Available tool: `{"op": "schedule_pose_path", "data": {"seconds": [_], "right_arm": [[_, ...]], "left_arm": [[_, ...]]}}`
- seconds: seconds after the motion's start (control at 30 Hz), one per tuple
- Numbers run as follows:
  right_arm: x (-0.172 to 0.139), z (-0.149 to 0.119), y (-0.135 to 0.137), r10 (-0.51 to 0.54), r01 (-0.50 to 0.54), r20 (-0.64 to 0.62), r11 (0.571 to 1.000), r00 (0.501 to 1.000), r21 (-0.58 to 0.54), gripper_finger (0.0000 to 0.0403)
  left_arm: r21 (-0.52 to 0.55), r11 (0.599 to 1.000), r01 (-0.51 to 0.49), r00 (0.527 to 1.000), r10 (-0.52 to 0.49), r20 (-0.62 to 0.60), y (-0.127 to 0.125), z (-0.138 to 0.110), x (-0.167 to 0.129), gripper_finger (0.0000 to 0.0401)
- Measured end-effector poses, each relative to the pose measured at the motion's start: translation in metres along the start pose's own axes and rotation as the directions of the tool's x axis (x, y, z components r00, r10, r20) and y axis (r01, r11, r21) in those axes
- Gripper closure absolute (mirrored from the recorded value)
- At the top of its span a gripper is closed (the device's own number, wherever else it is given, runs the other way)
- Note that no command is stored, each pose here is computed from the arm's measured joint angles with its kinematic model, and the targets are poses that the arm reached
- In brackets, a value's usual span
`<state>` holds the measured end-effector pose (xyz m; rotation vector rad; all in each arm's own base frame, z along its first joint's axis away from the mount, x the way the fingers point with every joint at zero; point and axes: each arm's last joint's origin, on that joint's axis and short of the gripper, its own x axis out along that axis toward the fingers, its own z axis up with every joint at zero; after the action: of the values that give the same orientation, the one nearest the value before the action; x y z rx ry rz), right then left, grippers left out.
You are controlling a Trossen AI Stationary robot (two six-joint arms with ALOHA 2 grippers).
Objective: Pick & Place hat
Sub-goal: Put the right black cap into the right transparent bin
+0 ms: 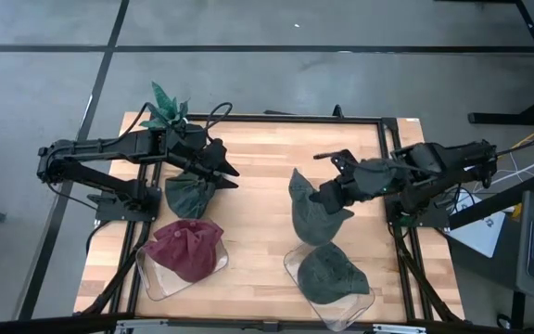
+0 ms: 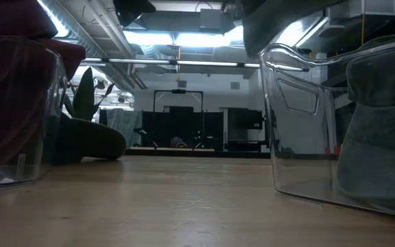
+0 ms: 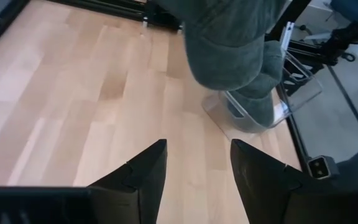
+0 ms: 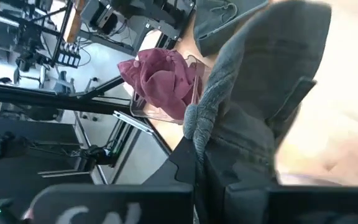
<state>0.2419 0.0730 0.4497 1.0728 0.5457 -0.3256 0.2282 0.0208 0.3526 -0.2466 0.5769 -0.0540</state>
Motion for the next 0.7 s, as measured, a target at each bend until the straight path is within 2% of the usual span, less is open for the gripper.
{"op": "schedule_pose_path", "data": {"seconds": [0.2, 0.5, 0.7], "right_arm": [[-0.006, -0.019, 0.008, 0.039, -0.039, -0.001, 0.998, 0.999, 0.053, 0.0398], [-0.016, -0.044, 0.021, 0.136, -0.137, 0.035, 0.989, 0.99, 0.051, 0.0398], [-0.02, -0.069, 0.024, 0.131, -0.133, 0.026, 0.988, 0.991, 0.081, 0.0398]], "left_arm": [[0.003, 0.999, -0.042, 0.999, 0.042, 0.006, 0.001, 0.0, 0.0, 0.0226], [0.001, 0.997, -0.072, 0.997, 0.072, 0.003, 0.002, 0.0, 0.0, 0.0229], [-0.002, 0.997, -0.072, 0.997, 0.072, 0.003, 0.002, 0.0, 0.0, 0.0226]]}}
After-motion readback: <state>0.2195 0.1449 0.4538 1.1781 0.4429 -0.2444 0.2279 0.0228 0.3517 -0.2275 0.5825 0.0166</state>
